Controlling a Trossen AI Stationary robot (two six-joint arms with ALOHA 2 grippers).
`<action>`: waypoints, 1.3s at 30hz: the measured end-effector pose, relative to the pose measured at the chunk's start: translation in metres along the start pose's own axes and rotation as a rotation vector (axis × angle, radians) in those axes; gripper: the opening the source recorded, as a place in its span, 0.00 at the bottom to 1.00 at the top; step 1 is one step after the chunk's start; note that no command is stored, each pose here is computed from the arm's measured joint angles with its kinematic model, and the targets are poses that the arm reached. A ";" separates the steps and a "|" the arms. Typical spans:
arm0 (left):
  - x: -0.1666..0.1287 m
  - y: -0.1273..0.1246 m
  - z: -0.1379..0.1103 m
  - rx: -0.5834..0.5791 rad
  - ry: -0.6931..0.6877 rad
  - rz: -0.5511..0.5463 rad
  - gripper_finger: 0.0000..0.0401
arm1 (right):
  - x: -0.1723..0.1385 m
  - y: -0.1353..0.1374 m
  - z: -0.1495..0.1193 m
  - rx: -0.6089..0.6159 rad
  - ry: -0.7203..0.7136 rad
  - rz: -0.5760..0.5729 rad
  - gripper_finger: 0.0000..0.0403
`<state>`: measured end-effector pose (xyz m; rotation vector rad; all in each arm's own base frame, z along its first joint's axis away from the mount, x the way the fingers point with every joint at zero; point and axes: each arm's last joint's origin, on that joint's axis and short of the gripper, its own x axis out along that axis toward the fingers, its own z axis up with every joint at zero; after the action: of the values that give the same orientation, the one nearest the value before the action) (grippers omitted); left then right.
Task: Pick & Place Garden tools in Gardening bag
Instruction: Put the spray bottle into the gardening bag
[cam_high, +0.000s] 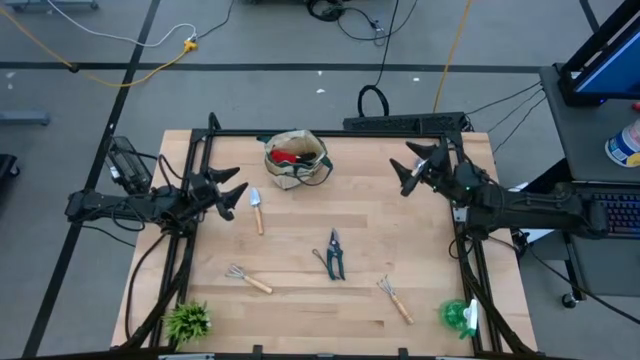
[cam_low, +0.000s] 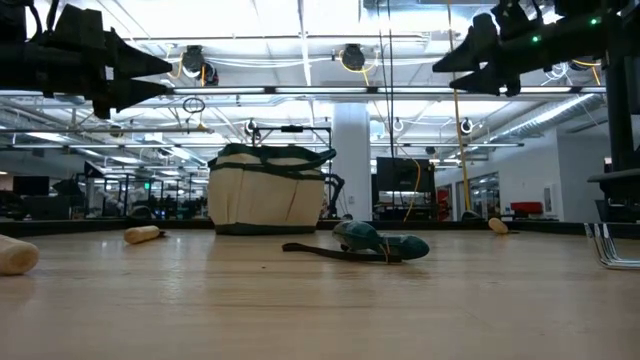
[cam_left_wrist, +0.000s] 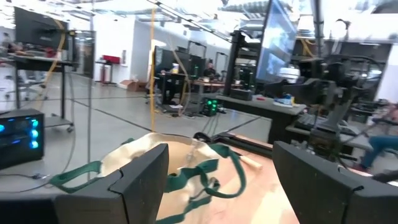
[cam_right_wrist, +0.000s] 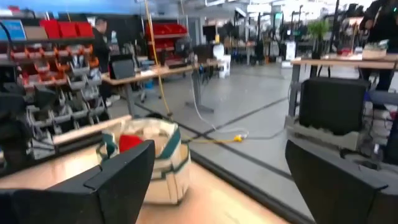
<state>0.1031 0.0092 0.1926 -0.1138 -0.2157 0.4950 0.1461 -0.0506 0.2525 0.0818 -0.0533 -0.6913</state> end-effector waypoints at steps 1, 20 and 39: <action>0.000 0.000 0.000 0.000 0.001 -0.011 0.73 | -0.001 -0.001 -0.001 -0.002 0.013 -0.001 0.88; 0.001 -0.005 0.018 0.071 -0.020 -0.094 0.73 | -0.023 -0.012 -0.011 -0.001 0.159 -0.019 0.88; 0.030 -0.029 0.057 0.088 0.490 -0.169 0.73 | -0.032 -0.021 -0.072 0.149 0.078 -0.014 0.88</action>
<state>0.1288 0.0016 0.2576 -0.1261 0.2742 0.2958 0.1132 -0.0421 0.1783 0.2522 -0.0294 -0.6972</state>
